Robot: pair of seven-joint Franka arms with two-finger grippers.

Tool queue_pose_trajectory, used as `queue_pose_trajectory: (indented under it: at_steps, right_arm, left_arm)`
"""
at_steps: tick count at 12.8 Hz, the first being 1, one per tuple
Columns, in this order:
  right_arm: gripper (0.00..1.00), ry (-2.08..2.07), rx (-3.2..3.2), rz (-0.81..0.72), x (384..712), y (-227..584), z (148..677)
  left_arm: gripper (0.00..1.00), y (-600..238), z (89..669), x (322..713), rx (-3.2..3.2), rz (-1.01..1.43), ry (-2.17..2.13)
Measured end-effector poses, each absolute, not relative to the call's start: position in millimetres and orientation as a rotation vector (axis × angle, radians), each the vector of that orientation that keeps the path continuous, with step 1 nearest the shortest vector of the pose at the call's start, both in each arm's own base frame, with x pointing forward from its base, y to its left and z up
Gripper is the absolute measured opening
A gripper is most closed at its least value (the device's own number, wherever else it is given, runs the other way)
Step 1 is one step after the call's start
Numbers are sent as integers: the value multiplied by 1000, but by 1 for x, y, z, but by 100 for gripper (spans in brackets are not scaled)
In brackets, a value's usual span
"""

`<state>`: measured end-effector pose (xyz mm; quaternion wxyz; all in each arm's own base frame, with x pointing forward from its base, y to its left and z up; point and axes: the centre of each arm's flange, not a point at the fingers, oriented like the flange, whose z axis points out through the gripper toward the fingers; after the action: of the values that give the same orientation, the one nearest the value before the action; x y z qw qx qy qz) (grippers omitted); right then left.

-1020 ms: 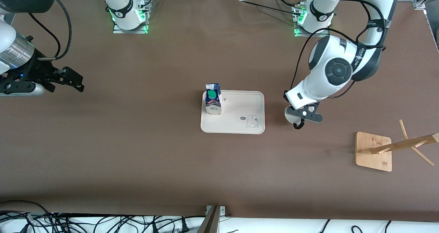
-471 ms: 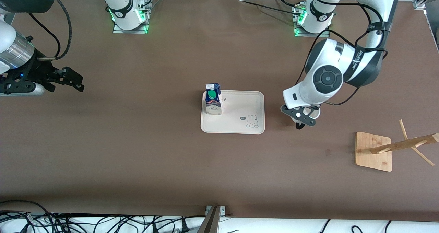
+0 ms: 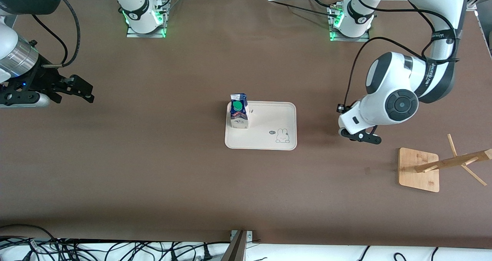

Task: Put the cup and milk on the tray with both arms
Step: 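Carry the mug over the tray beside the milk carton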

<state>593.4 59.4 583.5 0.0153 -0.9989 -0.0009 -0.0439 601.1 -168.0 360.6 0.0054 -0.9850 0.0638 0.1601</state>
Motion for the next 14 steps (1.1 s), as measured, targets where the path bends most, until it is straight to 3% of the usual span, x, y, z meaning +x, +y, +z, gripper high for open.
queue_pose_trajectory:
  at_steps: [6, 14]
  right_arm:
    - [100, -2, -3108, -137, 593, 59, 584]
    - [100, -1, -3108, -136, 593, 59, 583]
  left_arm:
    - [8, -245, 337, 578, -3154, 659, -31]
    - [8, -340, 319, 582, -3216, 648, 77]
